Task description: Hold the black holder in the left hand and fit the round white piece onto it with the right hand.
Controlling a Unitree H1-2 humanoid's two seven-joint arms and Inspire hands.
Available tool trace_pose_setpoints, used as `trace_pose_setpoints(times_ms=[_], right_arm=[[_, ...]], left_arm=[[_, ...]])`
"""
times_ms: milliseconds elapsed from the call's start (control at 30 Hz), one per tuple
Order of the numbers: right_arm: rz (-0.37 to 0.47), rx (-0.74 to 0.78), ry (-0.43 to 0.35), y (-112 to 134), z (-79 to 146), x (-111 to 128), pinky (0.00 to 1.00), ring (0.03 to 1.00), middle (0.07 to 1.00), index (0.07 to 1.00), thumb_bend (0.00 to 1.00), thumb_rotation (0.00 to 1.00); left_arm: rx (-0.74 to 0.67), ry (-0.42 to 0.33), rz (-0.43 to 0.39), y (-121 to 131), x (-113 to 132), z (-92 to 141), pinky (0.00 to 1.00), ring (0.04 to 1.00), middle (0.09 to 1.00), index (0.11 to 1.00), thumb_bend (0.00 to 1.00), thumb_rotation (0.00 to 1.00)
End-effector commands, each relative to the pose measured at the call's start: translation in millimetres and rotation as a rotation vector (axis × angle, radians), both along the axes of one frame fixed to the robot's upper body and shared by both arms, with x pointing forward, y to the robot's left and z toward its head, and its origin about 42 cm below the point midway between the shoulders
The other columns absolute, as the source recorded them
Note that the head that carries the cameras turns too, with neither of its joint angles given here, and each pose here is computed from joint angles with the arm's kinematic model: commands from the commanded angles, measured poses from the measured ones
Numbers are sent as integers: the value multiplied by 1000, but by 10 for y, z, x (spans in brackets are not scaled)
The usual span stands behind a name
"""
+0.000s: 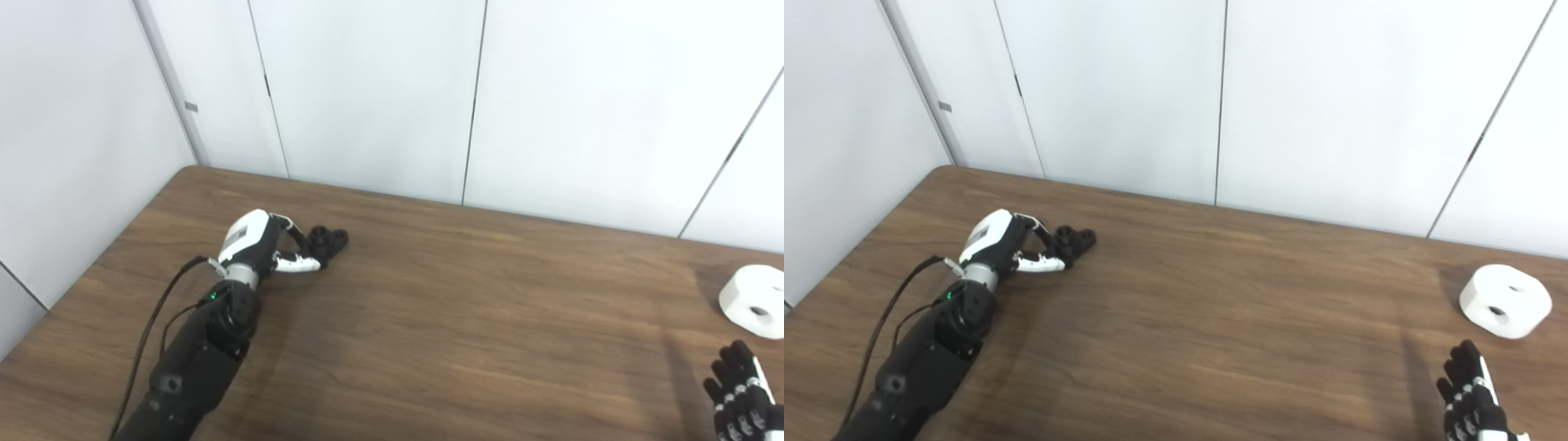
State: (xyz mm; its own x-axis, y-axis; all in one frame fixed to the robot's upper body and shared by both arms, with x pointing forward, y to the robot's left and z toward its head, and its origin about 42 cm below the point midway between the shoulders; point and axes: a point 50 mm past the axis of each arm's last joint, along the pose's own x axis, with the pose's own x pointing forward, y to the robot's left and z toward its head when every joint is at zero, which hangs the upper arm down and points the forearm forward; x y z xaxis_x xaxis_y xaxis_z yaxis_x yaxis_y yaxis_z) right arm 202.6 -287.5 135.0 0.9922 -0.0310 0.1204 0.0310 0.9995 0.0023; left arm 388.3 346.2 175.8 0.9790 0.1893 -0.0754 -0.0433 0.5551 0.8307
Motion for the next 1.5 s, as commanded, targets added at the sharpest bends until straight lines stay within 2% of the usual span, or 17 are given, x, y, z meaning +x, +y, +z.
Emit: trace_pose_setpoints(times_ms=[0, 200, 467, 667, 933, 1167, 1467], right_arm=[[-14, -14, 42, -17, -64, -381, 1000, 1000, 1000, 993, 655, 1000], [-16, -14, 44, -9, -48, -375, 1000, 1000, 1000, 998, 634, 1000], [-18, -12, 45, 57, -31, -376, 1000, 1000, 1000, 988, 623, 1000], [-10, -11, 33, 102, 15, -388, 1000, 1000, 996, 986, 576, 1000], [-12, -27, 8, 218, 122, -365, 1000, 1000, 980, 980, 553, 991], [-9, -19, 9, 333, 240, -338, 1000, 1000, 975, 976, 558, 968], [-21, -44, -5, 383, 391, -320, 1000, 1000, 976, 978, 588, 988]], left_arm=[[-5, -52, -40, -48, 10, 197, 881, 925, 801, 486, 518, 42], [14, -42, -171, -312, -165, 230, 887, 914, 802, 487, 517, 43], [25, -87, -324, -712, -435, 336, 974, 910, 799, 486, 519, 46], [10, -81, -425, -937, -616, 330, 928, 908, 798, 486, 520, 47], [96, -88, -584, -1203, -871, 226, 934, 868, 774, 485, 521, 48], [137, -103, -723, -1390, -1109, 185, 881, 835, 758, 485, 521, 48], [98, -125, -840, -1617, -1293, 71, 865, 830, 753, 485, 521, 48]])
